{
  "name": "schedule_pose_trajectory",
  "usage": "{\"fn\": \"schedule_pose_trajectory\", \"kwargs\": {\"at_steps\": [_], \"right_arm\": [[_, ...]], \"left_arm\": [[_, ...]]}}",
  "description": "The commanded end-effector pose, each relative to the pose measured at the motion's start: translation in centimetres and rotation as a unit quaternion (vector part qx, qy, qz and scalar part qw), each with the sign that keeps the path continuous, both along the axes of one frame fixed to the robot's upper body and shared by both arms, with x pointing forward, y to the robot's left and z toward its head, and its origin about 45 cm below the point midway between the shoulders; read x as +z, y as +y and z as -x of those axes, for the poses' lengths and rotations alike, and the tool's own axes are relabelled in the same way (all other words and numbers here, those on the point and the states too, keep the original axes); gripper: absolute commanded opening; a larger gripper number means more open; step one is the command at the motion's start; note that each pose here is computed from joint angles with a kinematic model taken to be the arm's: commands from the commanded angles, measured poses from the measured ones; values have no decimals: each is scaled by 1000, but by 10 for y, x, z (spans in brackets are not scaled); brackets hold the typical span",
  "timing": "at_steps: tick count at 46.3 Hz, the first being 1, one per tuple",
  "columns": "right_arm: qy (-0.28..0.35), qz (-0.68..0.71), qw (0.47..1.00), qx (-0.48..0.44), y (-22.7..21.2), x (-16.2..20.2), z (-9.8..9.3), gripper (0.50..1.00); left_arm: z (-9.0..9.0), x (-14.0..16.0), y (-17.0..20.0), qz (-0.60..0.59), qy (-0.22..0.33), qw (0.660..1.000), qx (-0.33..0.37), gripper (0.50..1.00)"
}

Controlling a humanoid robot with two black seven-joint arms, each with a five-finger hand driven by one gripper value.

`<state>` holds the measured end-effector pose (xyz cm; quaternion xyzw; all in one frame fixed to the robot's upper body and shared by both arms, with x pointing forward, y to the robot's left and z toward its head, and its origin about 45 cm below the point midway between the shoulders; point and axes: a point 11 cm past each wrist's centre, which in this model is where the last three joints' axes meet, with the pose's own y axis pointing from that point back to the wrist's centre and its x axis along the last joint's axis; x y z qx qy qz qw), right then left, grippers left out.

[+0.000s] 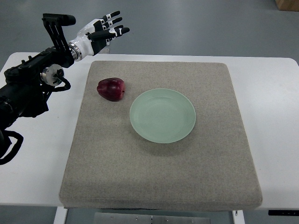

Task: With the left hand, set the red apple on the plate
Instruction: 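Move the left hand forward and lower it over the red apple, then close the left hand fingers around the red apple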

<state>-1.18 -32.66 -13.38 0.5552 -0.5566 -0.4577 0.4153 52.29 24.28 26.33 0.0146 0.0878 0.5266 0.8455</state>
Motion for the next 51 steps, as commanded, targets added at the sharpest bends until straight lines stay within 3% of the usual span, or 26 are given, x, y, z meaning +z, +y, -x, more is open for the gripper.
{"fn": "schedule_pose_trajectory", "kwargs": {"at_steps": [1,23,51], "right_arm": [[0,0,1000,0,0,0,0,964],[0,0,1000,0,0,0,0,964],[0,0,1000,0,0,0,0,964]], "left_arm": [[4,-1,-10,-51,-5,998,-38,990],[13,33,-23,-286,-74,940,-172,990],[44,40,-7,-526,-128,782,-307,986]]}}
